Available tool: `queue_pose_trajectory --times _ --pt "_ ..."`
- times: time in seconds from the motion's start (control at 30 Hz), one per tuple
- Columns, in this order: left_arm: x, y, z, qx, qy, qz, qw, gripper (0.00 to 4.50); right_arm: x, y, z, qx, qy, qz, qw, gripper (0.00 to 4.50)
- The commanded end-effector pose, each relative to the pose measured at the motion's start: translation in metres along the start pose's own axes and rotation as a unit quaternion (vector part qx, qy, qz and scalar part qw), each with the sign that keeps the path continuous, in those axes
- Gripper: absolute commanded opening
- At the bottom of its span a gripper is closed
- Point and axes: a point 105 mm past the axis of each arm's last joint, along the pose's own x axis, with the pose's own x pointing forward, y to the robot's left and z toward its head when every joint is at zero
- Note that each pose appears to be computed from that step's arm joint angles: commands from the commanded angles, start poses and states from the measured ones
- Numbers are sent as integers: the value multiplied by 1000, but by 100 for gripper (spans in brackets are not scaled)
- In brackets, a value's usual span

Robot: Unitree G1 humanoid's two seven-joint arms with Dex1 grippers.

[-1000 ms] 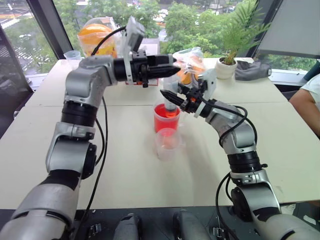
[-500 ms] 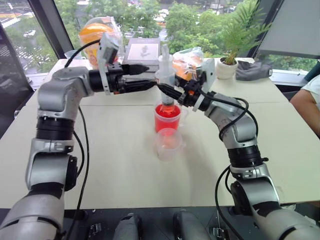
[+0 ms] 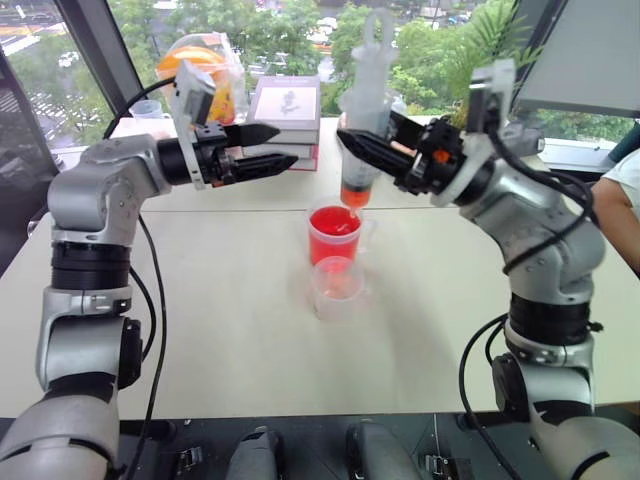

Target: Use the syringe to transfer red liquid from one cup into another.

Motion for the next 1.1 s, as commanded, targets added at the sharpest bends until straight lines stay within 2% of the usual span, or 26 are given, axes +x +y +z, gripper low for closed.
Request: queue_pose_trajectory --times 0.03,0.4,0.73,0.97,1.07,1.1 --pt "1 -7 16 19 -17 -16 1000 376 -4 13 -9 5 7 0 1000 147" --pt "16 -26 31 6 -26 -83 996 376 -16 16 -60 12 31 -22 999 147" --pt "39 -40 35 1 -36 -139 990 376 -17 19 -66 5 36 -18 999 147" --pt "52 -44 28 12 -29 -151 988 376 -14 21 -63 0 35 -11 999 147" --pt "58 -46 26 15 -34 -153 988 288 -12 23 -62 0 33 -6 999 147" --pt "58 -47 26 15 -35 -154 987 229 -12 23 -62 0 33 -5 999 147"
